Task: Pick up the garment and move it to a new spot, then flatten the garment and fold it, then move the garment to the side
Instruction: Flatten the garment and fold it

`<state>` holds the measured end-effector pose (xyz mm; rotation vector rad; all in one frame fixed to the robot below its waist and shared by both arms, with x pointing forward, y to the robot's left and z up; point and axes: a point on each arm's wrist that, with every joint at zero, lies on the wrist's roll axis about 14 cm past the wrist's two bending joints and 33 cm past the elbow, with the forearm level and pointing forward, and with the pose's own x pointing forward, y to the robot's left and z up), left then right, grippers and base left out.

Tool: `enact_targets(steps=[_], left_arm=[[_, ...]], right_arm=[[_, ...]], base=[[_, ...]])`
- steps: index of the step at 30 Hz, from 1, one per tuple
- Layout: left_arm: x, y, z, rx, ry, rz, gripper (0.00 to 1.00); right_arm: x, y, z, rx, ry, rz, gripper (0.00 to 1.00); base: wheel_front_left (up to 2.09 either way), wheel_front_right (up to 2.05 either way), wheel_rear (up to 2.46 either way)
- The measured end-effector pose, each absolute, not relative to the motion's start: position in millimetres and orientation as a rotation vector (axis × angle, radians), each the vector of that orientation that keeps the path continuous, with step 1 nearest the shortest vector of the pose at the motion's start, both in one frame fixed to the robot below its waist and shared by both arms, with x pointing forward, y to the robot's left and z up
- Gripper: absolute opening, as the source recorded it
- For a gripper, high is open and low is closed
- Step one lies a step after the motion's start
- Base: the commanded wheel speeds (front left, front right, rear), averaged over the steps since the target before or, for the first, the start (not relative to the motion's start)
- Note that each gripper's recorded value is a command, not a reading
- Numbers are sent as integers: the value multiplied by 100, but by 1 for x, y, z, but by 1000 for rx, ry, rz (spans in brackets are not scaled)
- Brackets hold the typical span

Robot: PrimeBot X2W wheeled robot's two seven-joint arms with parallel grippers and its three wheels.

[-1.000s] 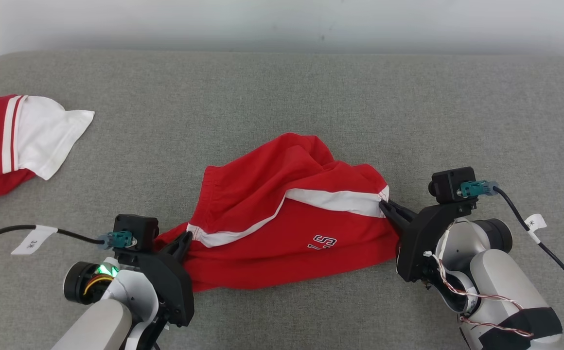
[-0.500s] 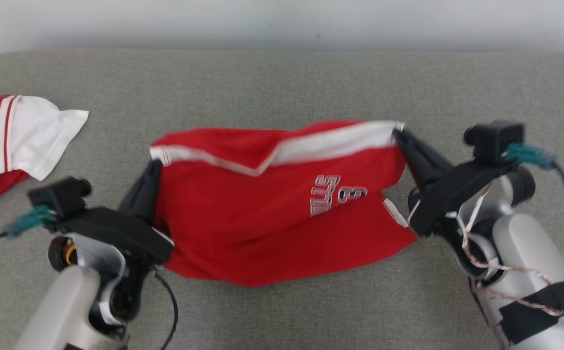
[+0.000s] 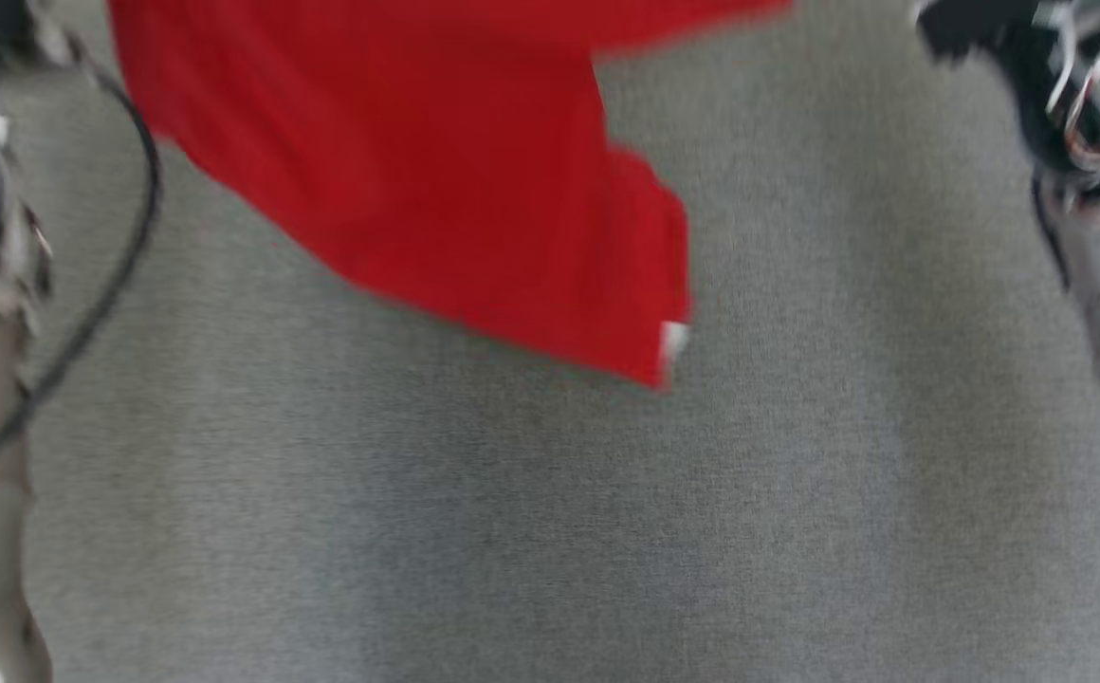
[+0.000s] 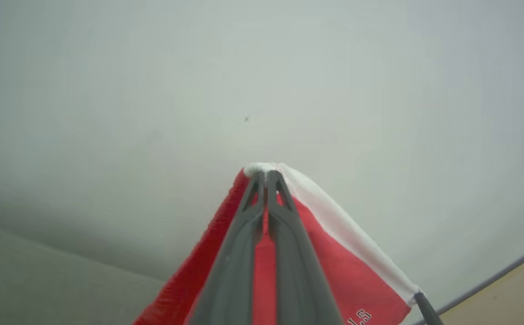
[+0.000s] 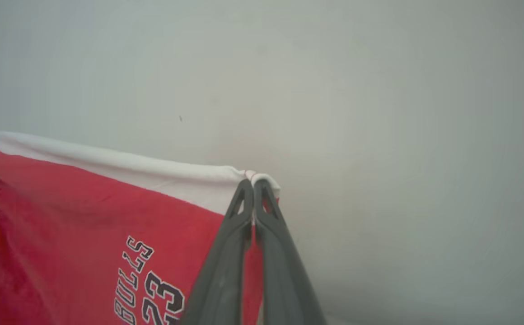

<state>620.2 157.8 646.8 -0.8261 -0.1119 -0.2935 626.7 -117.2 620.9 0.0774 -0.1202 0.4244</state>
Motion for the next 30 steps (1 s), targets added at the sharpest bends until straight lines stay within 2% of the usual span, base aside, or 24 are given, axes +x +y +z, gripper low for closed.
enact_targets(steps=[4, 7, 11, 16, 21, 24, 27, 30], left_arm=[[650, 152, 665, -852, -189, -329, 0], [666, 149, 679, -857, -271, -340, 0], [671, 141, 724, -907, -510, -418, 0], [673, 148, 729, -910, -634, -403, 0], [679, 142, 683, -860, -553, -376, 0], [677, 132, 625, -786, -434, -349, 0], [663, 120, 568, -753, -306, -332, 0], [640, 115, 534, -764, -226, -315, 0]], right_arm=[[655, -129, 630, -29, -205, 381, 0], [671, -150, 662, -83, -343, 315, 0], [678, -176, 713, -174, -541, 230, 0], [676, -179, 738, -236, -623, 205, 0], [685, -180, 692, -265, -509, 219, 0], [686, -174, 602, -276, -252, 274, 0], [669, -176, 546, -279, -87, 313, 0], [642, -178, 513, -257, 24, 348, 0]], base=[[0, 0, 0], [0, 0, 0], [0, 0, 0], [0, 0, 0], [0, 0, 0], [0, 0, 0], [0, 0, 0], [0, 0, 0]])
